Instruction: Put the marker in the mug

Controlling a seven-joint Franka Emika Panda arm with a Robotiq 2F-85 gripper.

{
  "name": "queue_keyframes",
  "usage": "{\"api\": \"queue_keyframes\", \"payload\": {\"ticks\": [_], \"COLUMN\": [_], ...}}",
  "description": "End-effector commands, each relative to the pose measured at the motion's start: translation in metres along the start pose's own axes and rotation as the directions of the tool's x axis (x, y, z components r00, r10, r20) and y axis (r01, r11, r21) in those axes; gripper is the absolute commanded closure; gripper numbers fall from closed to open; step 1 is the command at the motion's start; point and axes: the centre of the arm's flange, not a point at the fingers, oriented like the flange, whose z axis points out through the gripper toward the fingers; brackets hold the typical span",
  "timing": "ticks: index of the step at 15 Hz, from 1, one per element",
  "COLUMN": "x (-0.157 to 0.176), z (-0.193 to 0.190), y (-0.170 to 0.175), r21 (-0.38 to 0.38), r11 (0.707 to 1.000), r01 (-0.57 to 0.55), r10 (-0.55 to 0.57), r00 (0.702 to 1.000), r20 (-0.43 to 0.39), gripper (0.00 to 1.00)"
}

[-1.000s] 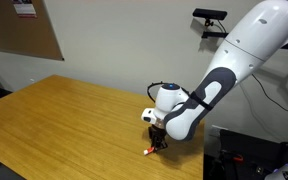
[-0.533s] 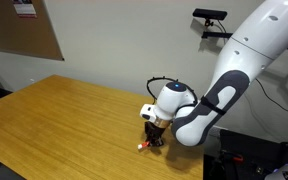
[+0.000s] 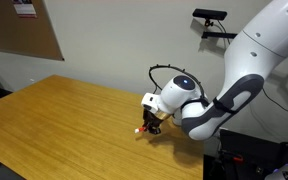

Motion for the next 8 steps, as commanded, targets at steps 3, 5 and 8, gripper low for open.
{"api": "queue_keyframes", "payload": {"ticks": [3,5,8], "x": [0.013,0.016,0.022], "z": [-0.026,-0.029,-0.034], "y": [-0.011,-0.009,-0.011], "r21": [-0.157,-0.204,-0.269], "r11": [0.988,0.979,0.963], "r01": [-0.008,-0.014,-0.02], "r10": [0.012,0.02,0.03], "r00": [1.0,0.999,0.999], "r20": [0.022,0.029,0.035], "gripper": [0.95,0.95,0.95]}}
